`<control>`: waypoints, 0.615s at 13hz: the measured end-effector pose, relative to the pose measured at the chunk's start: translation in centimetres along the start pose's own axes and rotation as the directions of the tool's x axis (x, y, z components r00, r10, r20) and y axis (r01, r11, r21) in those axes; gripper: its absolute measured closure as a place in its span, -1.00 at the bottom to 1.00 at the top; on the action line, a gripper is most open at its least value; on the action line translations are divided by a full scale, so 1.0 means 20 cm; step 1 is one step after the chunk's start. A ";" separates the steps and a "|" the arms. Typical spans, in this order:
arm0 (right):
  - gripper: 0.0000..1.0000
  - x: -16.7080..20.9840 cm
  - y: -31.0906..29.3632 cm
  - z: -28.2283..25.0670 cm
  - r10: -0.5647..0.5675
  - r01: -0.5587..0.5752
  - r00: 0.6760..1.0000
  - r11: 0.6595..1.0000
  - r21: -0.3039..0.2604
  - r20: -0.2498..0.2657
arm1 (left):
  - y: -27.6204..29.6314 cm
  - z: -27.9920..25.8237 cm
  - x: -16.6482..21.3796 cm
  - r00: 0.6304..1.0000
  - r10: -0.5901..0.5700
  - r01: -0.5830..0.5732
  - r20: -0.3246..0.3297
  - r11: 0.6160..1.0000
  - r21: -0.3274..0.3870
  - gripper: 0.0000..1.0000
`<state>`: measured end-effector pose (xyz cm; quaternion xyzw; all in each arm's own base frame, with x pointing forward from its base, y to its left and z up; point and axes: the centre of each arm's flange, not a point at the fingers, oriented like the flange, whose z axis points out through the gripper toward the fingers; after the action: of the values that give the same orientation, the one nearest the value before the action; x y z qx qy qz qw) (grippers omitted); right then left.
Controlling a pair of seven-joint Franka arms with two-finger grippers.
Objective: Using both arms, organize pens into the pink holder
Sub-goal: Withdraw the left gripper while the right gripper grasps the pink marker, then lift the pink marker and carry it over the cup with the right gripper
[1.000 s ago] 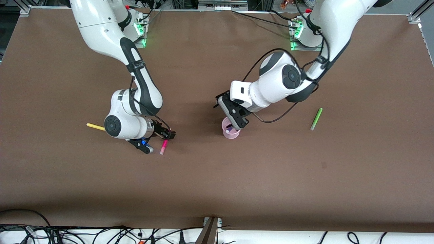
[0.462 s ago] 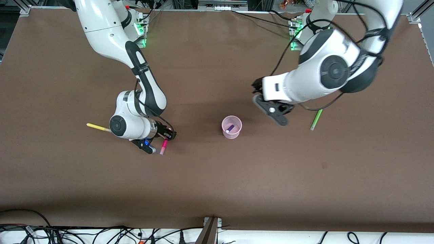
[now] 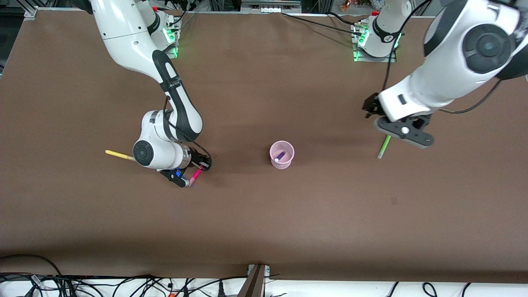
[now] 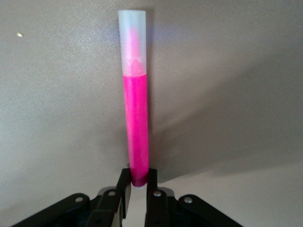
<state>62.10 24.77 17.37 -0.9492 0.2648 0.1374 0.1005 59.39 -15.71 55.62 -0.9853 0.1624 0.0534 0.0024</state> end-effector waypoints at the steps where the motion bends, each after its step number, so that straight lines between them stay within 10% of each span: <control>1: 0.66 0.00 0.00 0.00 0.000 0.000 1.000 1.000 0.000 0.000 | -0.11 -0.04 -0.02 0.999 -0.035 0.035 -0.003 0.999 0.024 -1.00; 8: 0.66 -0.13 -0.19 -0.19 0.087 -0.088 0.993 0.996 0.017 0.085 | -0.45 -0.22 -0.15 0.987 -0.159 0.156 0.031 0.985 0.078 -1.00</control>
<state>62.83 28.17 22.25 -0.9289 0.3031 0.1788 0.1154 59.82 -6.28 60.12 -0.9931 0.0858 0.0651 0.0469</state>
